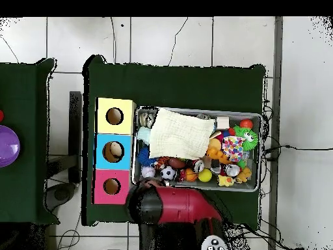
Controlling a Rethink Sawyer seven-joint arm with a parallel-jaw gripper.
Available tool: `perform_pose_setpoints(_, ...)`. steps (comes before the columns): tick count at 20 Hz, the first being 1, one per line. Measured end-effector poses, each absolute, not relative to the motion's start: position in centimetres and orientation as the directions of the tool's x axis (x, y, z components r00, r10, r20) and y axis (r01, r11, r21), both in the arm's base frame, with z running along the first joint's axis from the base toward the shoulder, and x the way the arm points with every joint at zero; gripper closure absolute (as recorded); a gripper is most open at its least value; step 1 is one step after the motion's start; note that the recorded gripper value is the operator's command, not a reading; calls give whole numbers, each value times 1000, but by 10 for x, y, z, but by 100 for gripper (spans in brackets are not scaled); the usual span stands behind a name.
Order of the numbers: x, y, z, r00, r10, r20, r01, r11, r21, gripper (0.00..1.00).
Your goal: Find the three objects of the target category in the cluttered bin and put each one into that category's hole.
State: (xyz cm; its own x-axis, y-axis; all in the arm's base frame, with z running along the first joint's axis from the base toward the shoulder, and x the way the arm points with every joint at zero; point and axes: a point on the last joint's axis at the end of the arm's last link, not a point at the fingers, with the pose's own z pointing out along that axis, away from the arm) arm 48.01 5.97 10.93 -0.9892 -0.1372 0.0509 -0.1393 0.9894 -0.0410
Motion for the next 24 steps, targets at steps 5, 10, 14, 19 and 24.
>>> perform_pose_setpoints(5,504,42,93,-988,-145,43,-147,988,-40,0)
perform_pose_setpoints(10,538,32,87,-989,-147,32,-148,988,-31,0)
perform_pose_setpoints(14,568,29,88,-988,-152,27,-152,988,-27,0)
perform_pose_setpoints(19,598,21,87,-985,-173,-3,-173,985,-29,0)
perform_pose_setpoints(24,622,1,80,-981,-189,-40,-187,982,-40,0)
